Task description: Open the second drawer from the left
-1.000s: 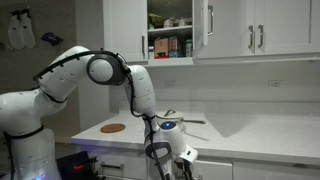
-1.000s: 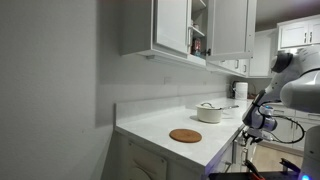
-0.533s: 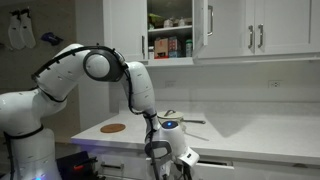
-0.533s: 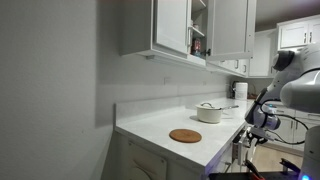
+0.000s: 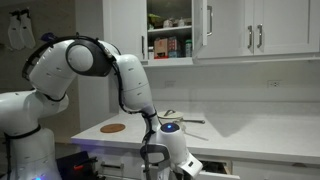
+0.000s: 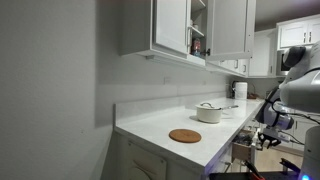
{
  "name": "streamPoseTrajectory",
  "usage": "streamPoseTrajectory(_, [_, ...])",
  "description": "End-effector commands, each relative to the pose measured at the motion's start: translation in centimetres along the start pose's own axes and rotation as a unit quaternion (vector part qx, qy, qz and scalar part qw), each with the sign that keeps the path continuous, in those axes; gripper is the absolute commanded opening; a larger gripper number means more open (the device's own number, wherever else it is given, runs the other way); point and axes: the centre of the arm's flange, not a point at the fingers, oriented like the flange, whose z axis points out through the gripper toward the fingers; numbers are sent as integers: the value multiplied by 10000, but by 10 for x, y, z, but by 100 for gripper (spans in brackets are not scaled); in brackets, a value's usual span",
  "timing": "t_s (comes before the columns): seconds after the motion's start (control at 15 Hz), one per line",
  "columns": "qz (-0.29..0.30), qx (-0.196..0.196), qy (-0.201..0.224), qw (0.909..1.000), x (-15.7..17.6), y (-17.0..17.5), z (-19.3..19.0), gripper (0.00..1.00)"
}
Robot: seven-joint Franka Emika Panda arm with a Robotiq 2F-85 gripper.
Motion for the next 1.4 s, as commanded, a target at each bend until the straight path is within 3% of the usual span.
streamPoseTrajectory(0.0, [35,-612,-299,9977,22,69,-40,10])
streamPoseTrajectory(0.4, [174,-641,-549,9963,29,125,-55,10])
streamPoseTrajectory(0.8, [387,-626,-908,9931,45,207,-79,10])
streamPoseTrajectory(0.87, [409,-626,-980,9924,50,221,-84,60])
streamPoseTrajectory(1.0, [465,-706,-1106,9903,53,252,-98,66])
streamPoseTrajectory(1.07, [454,-787,-1147,9892,58,264,-104,75])
streamPoseTrajectory(1.27, [286,-1298,-901,9870,81,297,-144,98])
streamPoseTrajectory(1.33, [223,-1397,-833,9864,92,299,-155,100])
